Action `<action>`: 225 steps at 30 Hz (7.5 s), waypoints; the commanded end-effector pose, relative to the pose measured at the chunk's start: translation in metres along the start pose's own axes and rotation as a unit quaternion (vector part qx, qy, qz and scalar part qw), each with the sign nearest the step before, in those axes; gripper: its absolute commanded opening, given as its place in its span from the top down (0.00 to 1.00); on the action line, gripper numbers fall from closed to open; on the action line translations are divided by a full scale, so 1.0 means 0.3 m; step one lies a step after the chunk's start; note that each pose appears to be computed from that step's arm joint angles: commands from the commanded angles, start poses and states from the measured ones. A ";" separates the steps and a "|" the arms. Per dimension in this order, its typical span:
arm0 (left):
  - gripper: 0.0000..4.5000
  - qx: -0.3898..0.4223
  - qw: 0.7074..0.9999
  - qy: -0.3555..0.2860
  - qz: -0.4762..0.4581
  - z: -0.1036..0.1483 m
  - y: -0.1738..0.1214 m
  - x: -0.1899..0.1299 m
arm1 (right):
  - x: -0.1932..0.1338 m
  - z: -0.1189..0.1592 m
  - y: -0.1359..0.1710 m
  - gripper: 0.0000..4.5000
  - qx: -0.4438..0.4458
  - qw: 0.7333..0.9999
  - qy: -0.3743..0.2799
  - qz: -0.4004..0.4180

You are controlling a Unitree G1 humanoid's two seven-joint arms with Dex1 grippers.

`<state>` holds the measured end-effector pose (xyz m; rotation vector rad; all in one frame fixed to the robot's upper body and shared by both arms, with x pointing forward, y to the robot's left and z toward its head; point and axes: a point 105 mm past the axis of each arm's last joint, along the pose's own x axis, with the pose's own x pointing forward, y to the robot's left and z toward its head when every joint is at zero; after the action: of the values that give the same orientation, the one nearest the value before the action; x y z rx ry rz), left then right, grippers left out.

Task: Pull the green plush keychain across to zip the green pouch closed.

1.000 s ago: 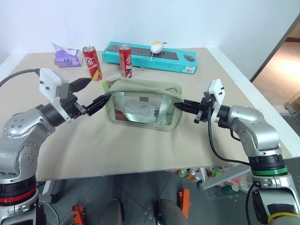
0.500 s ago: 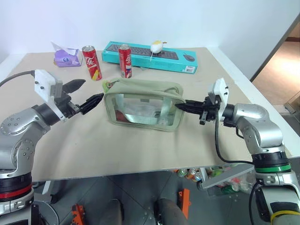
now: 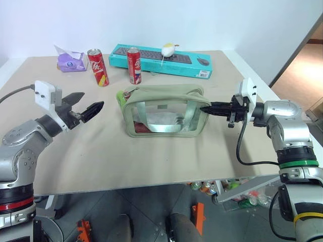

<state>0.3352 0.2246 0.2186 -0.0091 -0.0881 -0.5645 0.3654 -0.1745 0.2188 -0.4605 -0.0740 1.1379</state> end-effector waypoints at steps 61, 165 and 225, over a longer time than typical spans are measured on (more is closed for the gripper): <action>0.99 0.148 0.948 -0.148 -0.239 0.384 -0.255 0.313 | -0.028 0.038 -0.003 1.00 -0.034 0.998 0.007 -0.047; 0.01 0.088 0.978 0.037 -0.187 -0.022 -0.083 0.110 | -0.008 0.026 0.004 1.00 -0.031 0.999 0.008 -0.040; 0.99 0.217 0.903 -0.095 -0.358 0.384 -0.417 0.349 | -0.052 0.017 0.002 1.00 -0.037 0.998 0.035 -0.045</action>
<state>0.3526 0.0731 0.3188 0.3722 -0.3359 -1.2873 0.3594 -0.1860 0.2111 -0.5182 -0.0294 1.0317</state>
